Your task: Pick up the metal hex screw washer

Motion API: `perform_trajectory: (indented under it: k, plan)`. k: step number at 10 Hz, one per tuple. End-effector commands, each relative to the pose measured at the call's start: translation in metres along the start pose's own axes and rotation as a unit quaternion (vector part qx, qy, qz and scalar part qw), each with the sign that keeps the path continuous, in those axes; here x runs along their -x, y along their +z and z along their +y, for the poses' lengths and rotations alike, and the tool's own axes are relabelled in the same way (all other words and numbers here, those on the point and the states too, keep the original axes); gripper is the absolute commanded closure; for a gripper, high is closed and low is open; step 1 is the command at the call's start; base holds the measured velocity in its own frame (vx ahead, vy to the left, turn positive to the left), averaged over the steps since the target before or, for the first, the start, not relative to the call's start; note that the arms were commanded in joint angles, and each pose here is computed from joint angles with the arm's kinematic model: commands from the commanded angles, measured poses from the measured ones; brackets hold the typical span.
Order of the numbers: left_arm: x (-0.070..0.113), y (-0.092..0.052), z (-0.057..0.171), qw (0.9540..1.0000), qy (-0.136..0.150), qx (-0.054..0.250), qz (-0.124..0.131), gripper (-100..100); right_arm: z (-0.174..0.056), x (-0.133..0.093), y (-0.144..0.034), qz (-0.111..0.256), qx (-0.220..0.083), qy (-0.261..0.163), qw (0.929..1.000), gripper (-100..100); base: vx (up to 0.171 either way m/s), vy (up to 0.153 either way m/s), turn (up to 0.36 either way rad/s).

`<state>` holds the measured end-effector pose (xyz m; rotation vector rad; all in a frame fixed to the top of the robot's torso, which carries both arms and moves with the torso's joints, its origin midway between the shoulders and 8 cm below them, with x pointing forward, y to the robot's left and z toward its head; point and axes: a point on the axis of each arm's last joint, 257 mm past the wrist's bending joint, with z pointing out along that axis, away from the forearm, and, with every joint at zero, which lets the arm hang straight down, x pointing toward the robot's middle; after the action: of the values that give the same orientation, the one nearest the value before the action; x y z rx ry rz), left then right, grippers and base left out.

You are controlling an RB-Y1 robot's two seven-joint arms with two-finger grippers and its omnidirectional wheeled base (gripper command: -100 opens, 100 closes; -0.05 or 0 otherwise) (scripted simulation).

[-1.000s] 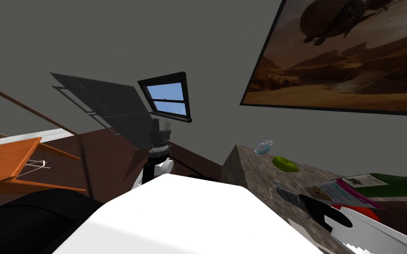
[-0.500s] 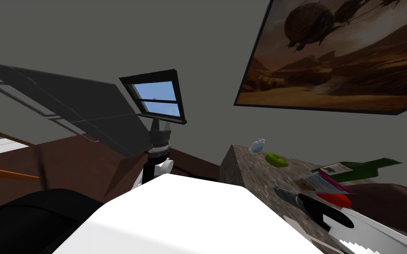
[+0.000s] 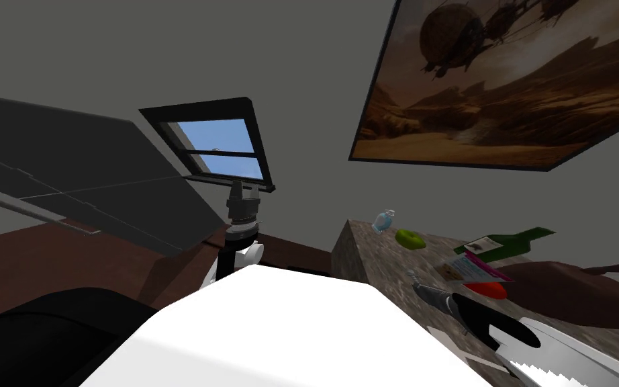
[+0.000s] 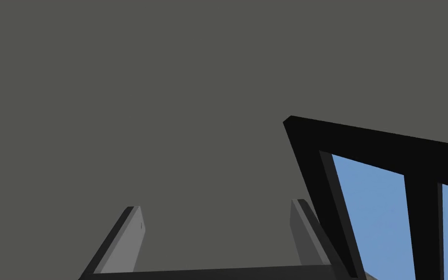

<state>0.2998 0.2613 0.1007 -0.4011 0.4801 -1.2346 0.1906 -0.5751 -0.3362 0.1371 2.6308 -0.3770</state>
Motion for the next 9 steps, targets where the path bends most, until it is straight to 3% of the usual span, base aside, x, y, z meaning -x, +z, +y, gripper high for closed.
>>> perform_trajectory:
  k: [1, 8, 9]
  plan:
    - [0.000, 0.000, 0.000, 1.0000, 0.000, 0.000, 0.000, 0, 0.007, 0.003, -0.003, -0.004, 0.007, -0.014, 0.9999, 100, 0.067, 0.003, -0.187]
    - [0.000, 0.000, 0.000, 1.0000, 0.000, 0.000, 0.000, 0, 0.023, 0.010, -0.012, -0.015, 0.024, -0.046, 0.9985, 100, 0.067, 0.006, -0.136]
    - [0.000, 0.000, 0.000, 1.0000, 0.000, 0.000, 0.000, 0, 0.023, 0.010, -0.012, -0.015, 0.024, -0.049, 0.9984, 0, 0.005, 0.001, 0.002]
